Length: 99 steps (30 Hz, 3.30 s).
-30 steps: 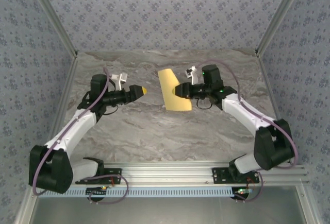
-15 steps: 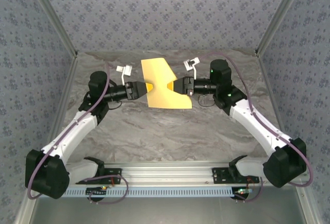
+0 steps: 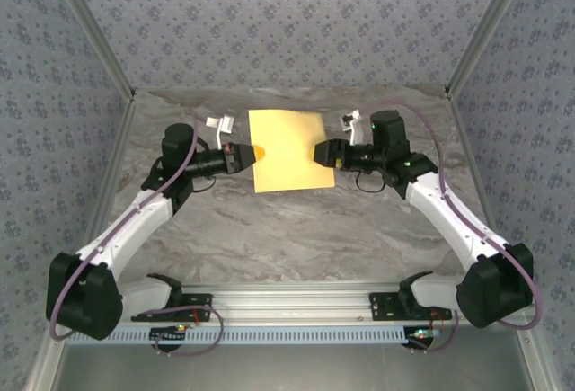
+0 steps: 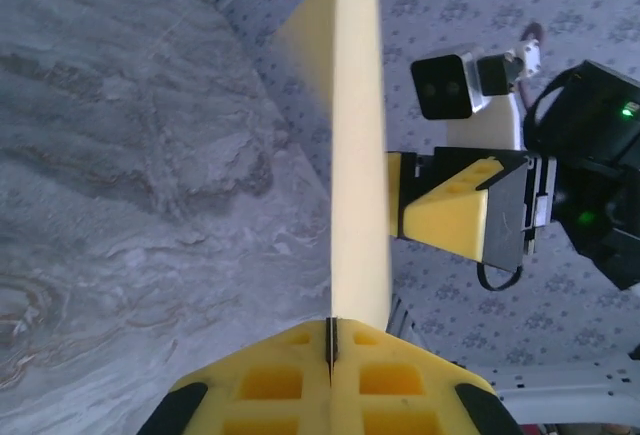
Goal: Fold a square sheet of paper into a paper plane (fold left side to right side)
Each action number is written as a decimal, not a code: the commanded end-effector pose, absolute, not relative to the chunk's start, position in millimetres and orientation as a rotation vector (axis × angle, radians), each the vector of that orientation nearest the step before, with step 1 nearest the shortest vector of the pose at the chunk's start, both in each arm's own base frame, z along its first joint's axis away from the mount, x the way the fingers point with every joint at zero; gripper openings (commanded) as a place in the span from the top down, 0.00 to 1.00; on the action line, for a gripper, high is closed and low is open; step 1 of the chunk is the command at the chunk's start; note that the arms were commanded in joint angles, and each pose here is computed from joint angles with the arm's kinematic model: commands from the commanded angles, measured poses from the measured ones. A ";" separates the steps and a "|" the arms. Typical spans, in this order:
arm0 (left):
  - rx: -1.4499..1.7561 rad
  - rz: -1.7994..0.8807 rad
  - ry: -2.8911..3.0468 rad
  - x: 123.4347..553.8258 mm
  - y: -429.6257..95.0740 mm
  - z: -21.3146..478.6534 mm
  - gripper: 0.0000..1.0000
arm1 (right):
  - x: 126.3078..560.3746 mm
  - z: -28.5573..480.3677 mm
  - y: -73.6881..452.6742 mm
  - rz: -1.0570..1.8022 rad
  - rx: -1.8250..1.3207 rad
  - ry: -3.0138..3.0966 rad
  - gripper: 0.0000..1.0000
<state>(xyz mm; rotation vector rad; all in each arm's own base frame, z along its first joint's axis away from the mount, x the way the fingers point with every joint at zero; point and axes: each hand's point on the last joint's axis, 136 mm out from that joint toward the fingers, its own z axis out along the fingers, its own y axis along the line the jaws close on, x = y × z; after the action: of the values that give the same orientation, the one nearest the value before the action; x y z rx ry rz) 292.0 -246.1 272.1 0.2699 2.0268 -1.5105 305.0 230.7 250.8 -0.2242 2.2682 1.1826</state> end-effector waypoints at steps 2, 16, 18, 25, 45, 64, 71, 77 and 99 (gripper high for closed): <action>0.202 -1.427 2.262 304.2 -247.8 192.6 0.98 | 305.3 191.8 197.2 0.875 -0.179 2.421 0.36; 0.107 -1.250 2.600 325.4 -244.0 78.6 0.98 | 320.0 85.9 243.9 0.950 -0.091 2.601 0.68; 0.101 -1.253 2.605 324.4 -243.6 79.9 0.96 | 318.7 67.5 243.7 0.898 -0.069 2.667 0.69; 0.158 -1.338 2.552 317.9 -257.1 107.0 0.71 | 302.1 26.8 249.2 0.845 -0.060 2.812 0.69; 0.287 -1.460 2.533 319.5 -335.1 108.7 0.47 | 318.8 82.2 235.5 1.148 0.053 2.545 0.60; 0.275 -1.399 2.565 318.2 -333.1 100.1 0.80 | 346.8 94.0 282.0 1.396 0.076 2.443 0.72; 0.267 -1.272 2.567 318.6 -319.3 108.8 0.70 | 343.3 78.9 265.9 1.196 0.044 2.548 0.97; 0.213 -1.095 2.630 314.7 -297.3 100.0 0.47 | 344.9 56.3 249.7 1.017 0.042 2.643 0.96; 0.114 -0.686 2.896 320.8 -307.6 30.8 0.47 | 354.3 34.3 242.8 0.891 -0.007 2.691 0.89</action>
<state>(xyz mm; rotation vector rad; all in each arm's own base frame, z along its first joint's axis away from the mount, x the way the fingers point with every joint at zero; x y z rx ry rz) 323.0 -312.9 37.4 0.1317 2.8459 -0.8009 351.2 245.3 36.1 0.0069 2.6823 0.9238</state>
